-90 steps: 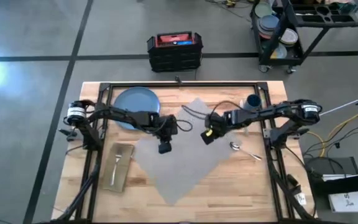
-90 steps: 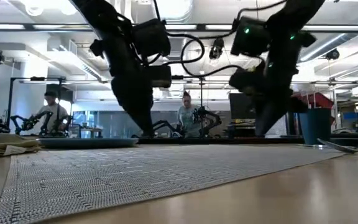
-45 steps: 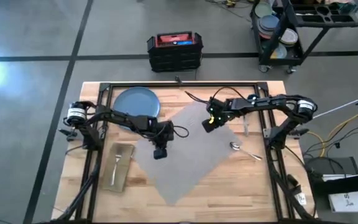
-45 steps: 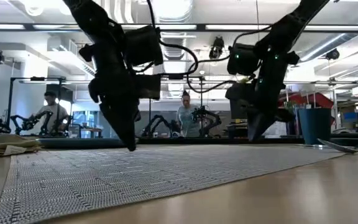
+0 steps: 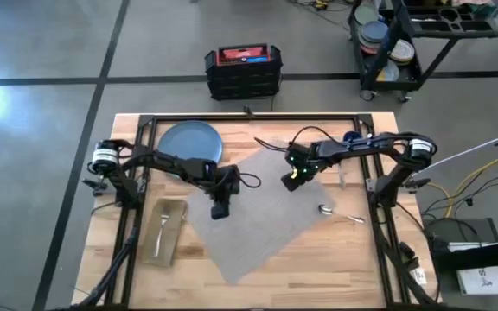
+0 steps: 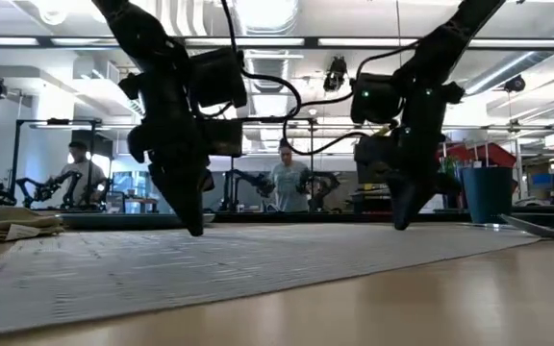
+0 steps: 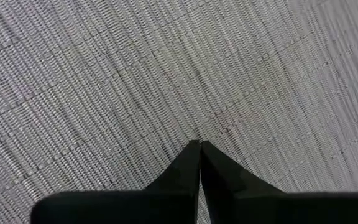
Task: Set table place
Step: Adjust the gray table mat
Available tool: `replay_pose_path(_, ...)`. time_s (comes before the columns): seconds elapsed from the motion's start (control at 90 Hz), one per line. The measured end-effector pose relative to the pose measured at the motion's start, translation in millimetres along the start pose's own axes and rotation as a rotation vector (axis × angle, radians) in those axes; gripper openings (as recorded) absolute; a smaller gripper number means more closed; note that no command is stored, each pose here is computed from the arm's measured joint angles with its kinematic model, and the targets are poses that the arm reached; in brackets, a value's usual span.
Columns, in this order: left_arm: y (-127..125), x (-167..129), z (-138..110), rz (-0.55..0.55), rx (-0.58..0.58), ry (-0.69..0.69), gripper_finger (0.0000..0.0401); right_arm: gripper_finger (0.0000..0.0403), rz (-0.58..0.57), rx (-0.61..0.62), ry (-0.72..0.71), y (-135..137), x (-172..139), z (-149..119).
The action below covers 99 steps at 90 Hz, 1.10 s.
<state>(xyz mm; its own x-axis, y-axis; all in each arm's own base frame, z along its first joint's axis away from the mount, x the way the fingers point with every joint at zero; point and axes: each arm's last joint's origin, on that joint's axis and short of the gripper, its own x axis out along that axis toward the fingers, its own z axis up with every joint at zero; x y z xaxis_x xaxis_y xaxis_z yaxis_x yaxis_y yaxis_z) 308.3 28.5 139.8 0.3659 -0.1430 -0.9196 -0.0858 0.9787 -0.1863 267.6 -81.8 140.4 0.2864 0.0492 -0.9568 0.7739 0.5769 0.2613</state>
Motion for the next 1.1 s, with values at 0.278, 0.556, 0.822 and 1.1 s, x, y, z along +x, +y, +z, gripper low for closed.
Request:
replay_pose_path(0.278, 18, -3, -1, 0.028, 0.025, 0.0, 0.0, 0.0, -0.011, -0.022, 0.051, 19, 0, -23)
replay_pose_path(0.556, 31, -6, 0, 0.048, -0.002, -0.007, 0.0, 0.0, 0.004, -0.033, 0.077, 43, 1, -50)
replay_pose_path(0.822, 32, -11, 2, 0.084, 0.014, -0.037, 0.0, 0.0, 0.021, -0.019, 0.064, 61, -4, -72)
replay_pose_path(1.1, 29, -32, 20, 0.13, 0.03, -0.124, 0.0, 0.0, 0.045, 0.009, -0.031, 70, -21, -70)
